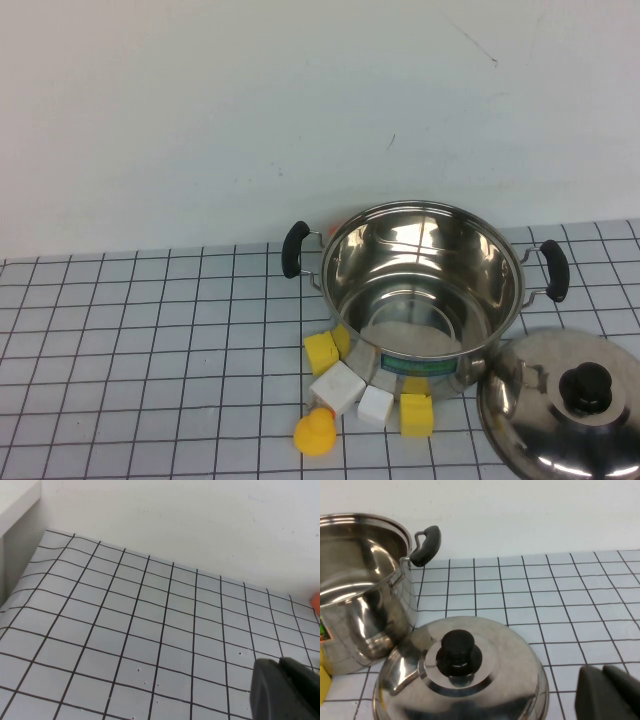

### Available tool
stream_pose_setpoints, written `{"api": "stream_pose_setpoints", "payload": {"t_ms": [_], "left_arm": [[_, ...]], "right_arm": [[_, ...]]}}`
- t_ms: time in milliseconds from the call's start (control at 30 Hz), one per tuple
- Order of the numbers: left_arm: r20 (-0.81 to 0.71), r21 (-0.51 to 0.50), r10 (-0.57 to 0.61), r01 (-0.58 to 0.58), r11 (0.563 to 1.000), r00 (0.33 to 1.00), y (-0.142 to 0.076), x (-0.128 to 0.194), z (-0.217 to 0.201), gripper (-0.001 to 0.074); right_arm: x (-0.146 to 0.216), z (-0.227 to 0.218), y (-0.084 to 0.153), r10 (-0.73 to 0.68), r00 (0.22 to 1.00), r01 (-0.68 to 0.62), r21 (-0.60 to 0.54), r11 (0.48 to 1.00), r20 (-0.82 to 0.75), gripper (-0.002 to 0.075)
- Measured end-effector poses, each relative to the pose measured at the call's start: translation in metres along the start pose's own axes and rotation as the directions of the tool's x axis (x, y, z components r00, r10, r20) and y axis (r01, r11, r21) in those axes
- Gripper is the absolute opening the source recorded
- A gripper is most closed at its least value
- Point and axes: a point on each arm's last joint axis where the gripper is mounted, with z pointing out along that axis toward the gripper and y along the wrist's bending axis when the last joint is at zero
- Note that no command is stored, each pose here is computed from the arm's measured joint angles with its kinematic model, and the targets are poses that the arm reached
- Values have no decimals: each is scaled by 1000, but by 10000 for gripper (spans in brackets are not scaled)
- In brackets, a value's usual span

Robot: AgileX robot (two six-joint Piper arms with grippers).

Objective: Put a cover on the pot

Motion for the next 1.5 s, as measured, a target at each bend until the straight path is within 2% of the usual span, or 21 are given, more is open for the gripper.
{"api": "stream_pose_setpoints", "payload": {"t_ms": [167,267,300,333,400,433,500,533,567,733,900,1000,1067,1200,1367,1500], "left_arm": [[0,0,0,0,1000,1000,0,0,0,-3],[0,0,0,0,1000,1000,0,0,0,-3],[0,0,0,0,1000,1000,0,0,0,-3],[0,0,0,0,1000,1000,0,0,0,-3],[0,0,0,0,1000,1000,0,0,0,-3],[0,0,0,0,1000,1000,0,0,0,-3],[0,0,0,0,1000,1000,0,0,0,-3],[0,0,0,0,1000,1000,0,0,0,-3],[0,0,0,0,1000,1000,0,0,0,-3],[0,0,0,0,1000,1000,0,0,0,-3],[0,0,-3,3,1000,1000,0,0,0,-3],[0,0,-3,3,1000,1000,0,0,0,-3],[0,0,-3,3,1000,1000,0,0,0,-3],[0,0,-3,3,1000,1000,0,0,0,-3],[0,0,-3,3,1000,1000,0,0,0,-3],[0,0,-3,3,1000,1000,0,0,0,-3]], "right_arm": [[0,0,0,12,1000,-12,-1,1000,0,-2],[-1,0,3,115,993,-115,-31,993,4,-2],[-1,0,5,186,983,-185,-54,981,6,-2],[-2,0,7,272,962,-271,-82,959,3,-2],[-2,0,12,459,888,-457,-139,878,-24,-2],[-3,-1,16,578,814,-579,-175,796,-60,-2],[-5,-2,20,688,719,-690,-214,691,-100,-2],[-6,-2,22,717,689,-720,-226,656,-112,-2],[-7,-2,22,725,678,-729,-232,644,-118,-2],[-7,-2,22,677,730,-676,-242,695,-97,-2],[-4,-3,24,550,830,-554,-259,791,-94,-2],[-6,-3,27,502,861,-501,-294,814,-78,-2],[-13,-7,28,440,897,-428,-324,844,-39,-2],[-40,-20,29,254,961,-201,-355,913,111,-2],[-61,-15,29,106,989,-69,-321,944,99,-2],[-83,-5,21,25,1000,-20,-221,975,18,-2]]}}
